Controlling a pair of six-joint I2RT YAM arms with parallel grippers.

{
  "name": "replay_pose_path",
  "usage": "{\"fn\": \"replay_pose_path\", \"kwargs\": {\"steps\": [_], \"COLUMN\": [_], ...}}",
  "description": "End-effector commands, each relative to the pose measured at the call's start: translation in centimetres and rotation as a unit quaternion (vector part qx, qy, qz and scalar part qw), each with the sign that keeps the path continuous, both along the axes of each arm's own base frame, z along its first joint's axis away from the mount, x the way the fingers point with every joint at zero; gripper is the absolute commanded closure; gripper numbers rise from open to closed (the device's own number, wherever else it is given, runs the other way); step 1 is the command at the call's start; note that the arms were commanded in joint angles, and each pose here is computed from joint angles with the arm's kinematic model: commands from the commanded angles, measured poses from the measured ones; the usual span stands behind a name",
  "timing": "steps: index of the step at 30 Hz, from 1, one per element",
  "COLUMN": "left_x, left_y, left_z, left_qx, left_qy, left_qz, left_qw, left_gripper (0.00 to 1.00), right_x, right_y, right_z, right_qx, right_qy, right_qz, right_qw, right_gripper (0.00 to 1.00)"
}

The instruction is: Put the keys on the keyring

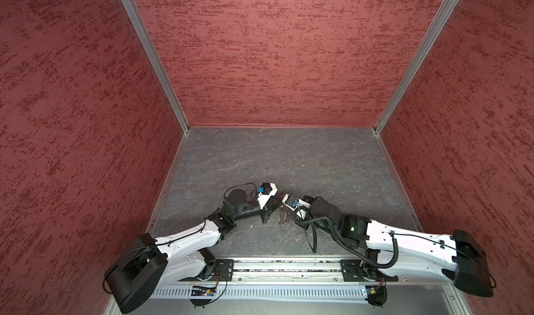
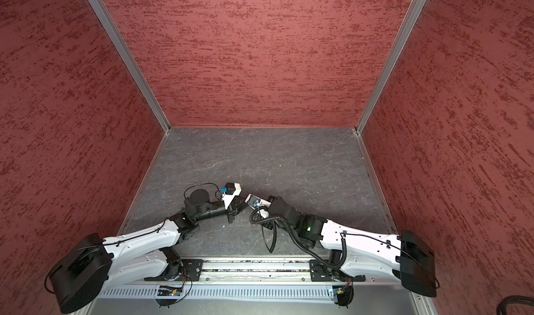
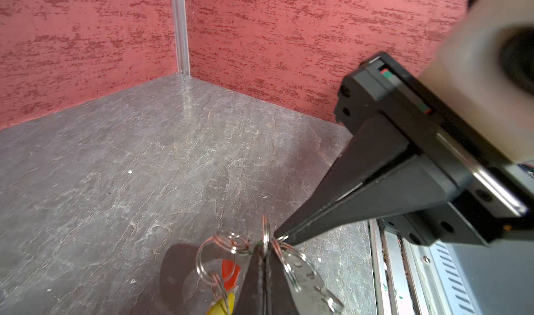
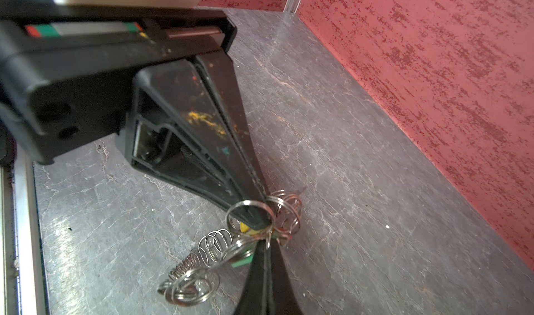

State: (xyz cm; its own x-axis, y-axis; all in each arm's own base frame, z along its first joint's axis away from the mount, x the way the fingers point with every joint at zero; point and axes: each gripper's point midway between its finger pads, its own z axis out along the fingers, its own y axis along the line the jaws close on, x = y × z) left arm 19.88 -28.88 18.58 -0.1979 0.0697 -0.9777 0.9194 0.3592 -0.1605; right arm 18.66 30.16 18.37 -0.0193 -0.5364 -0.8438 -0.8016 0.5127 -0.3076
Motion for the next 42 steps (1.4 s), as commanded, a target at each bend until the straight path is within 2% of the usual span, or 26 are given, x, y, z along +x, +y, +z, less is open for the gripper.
{"fn": "replay_pose_path", "kwargs": {"steps": [1, 7, 12, 17, 21, 26, 32, 42], "left_x": [0.8, -0.2, -0.7, -2.1, -4.2, -5.8, -6.8, -7.7], "left_y": [0.0, -0.1, 0.1, 0.1, 0.0, 0.5, 0.6, 0.6], "left_z": [4.1, 4.5, 4.9, 5.3, 5.5, 5.8, 5.8, 5.6], "left_qx": [-0.07, -0.076, -0.074, -0.08, -0.085, -0.1, -0.102, -0.101], "left_qy": [-0.046, -0.072, -0.092, -0.124, -0.159, -0.185, -0.194, -0.195], "left_qz": [0.026, 0.001, -0.012, -0.047, -0.101, -0.139, -0.168, -0.194], "left_qw": [0.996, 0.994, 0.993, 0.988, 0.978, 0.968, 0.961, 0.956], "left_gripper": [1.0, 1.0, 1.0, 1.0, 1.0, 1.0, 1.0, 1.0], "right_x": [-0.5, -1.0, -0.5, -0.2, -0.5, -2.3, -4.8, -6.7], "right_y": [0.9, -0.7, -2.9, -4.1, -3.9, -3.0, -2.0, -0.4], "right_z": [1.6, 2.6, 4.6, 7.3, 8.1, 7.5, 7.5, 7.4], "right_qx": [0.027, 0.048, 0.084, 0.131, 0.145, 0.143, 0.149, 0.142], "right_qy": [-0.008, -0.004, -0.009, -0.017, -0.003, 0.041, 0.099, 0.117], "right_qz": [0.017, 0.007, -0.042, -0.065, -0.046, 0.022, 0.109, 0.186], "right_qw": [0.999, 0.999, 0.996, 0.989, 0.988, 0.989, 0.978, 0.965], "right_gripper": [1.0, 0.77, 0.7, 0.69, 0.71, 0.72, 0.78, 0.86]}}
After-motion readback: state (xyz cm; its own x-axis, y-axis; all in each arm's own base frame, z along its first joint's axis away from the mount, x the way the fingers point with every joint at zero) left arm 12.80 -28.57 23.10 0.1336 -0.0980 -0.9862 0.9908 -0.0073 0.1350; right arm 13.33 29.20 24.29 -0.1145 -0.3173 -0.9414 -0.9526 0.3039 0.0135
